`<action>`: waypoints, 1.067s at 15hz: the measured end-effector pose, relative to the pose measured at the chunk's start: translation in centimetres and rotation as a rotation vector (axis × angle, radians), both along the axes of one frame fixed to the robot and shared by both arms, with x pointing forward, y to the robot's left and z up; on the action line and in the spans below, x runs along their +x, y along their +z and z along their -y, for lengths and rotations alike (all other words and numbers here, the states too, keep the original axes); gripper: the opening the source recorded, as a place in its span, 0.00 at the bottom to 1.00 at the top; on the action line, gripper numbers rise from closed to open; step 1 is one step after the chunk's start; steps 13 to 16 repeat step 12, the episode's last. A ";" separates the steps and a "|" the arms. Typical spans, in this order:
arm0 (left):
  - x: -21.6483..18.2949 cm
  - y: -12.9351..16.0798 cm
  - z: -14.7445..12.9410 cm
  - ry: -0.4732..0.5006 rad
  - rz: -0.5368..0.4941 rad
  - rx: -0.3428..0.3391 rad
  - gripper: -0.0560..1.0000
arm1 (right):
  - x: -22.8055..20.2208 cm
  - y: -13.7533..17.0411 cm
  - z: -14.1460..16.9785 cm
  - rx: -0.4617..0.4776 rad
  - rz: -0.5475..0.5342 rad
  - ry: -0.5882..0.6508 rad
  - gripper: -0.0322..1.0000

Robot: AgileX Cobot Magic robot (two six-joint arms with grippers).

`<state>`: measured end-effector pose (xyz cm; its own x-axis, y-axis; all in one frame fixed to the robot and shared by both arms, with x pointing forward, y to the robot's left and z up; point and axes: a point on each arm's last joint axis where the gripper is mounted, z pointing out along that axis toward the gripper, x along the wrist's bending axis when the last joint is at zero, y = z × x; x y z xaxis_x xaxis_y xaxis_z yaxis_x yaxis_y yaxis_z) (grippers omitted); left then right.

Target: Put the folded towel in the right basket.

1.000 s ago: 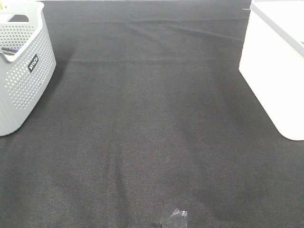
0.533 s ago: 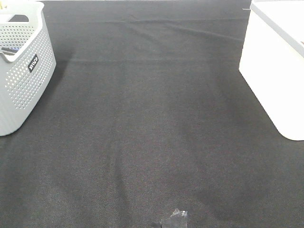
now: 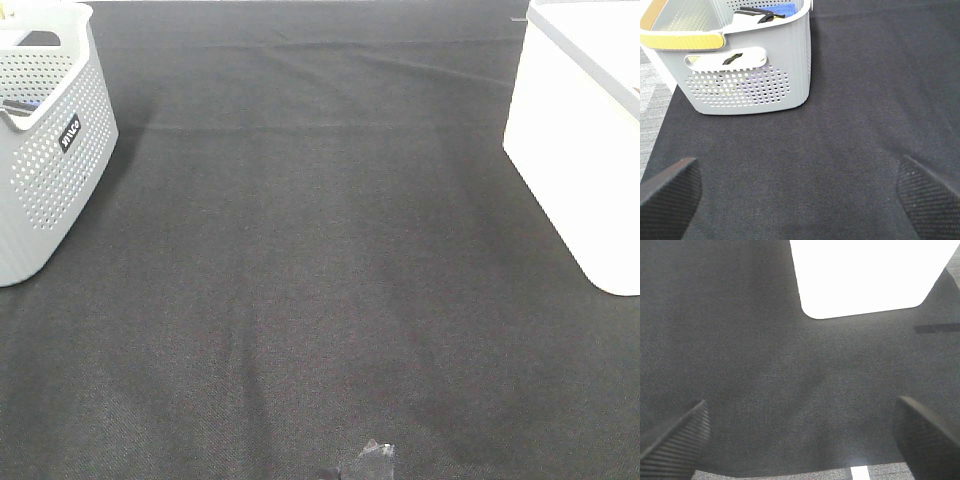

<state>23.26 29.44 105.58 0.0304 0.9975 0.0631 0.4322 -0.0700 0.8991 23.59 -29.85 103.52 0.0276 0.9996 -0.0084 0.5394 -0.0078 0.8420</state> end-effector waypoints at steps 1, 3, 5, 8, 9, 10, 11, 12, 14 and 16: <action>0.0 0.0 0.0 -0.015 0.000 0.000 0.99 | 0.0 0.0 0.0 0.000 0.000 0.000 0.96; 0.0 0.0 0.0 -0.026 0.000 0.000 0.99 | 0.0 0.0 0.0 0.000 0.000 0.000 0.96; 0.0 0.0 0.0 -0.026 0.000 0.000 0.99 | 0.0 0.0 0.0 0.000 0.000 0.000 0.96; 0.0 0.0 0.0 -0.026 0.000 0.000 0.99 | 0.0 0.0 0.0 0.000 0.000 0.000 0.96; 0.0 0.0 0.0 -0.026 0.000 0.000 0.99 | 0.0 0.0 0.0 0.000 0.000 0.000 0.96; 0.0 0.0 0.0 -0.026 0.000 0.000 0.99 | 0.0 0.0 0.0 0.000 0.000 0.000 0.96; 0.0 0.0 0.0 -0.026 0.000 0.000 0.99 | 0.0 0.0 0.0 0.000 0.000 0.000 0.96; 0.0 0.0 0.0 -0.026 0.000 0.000 0.99 | 0.0 0.0 0.0 0.000 0.000 0.000 0.96; 0.0 0.0 0.0 -0.026 0.000 0.000 0.99 | 0.0 0.0 0.0 0.000 0.000 0.000 0.96; 0.0 0.0 0.0 -0.026 0.000 0.000 0.99 | 0.0 0.0 0.0 0.000 0.000 0.000 0.96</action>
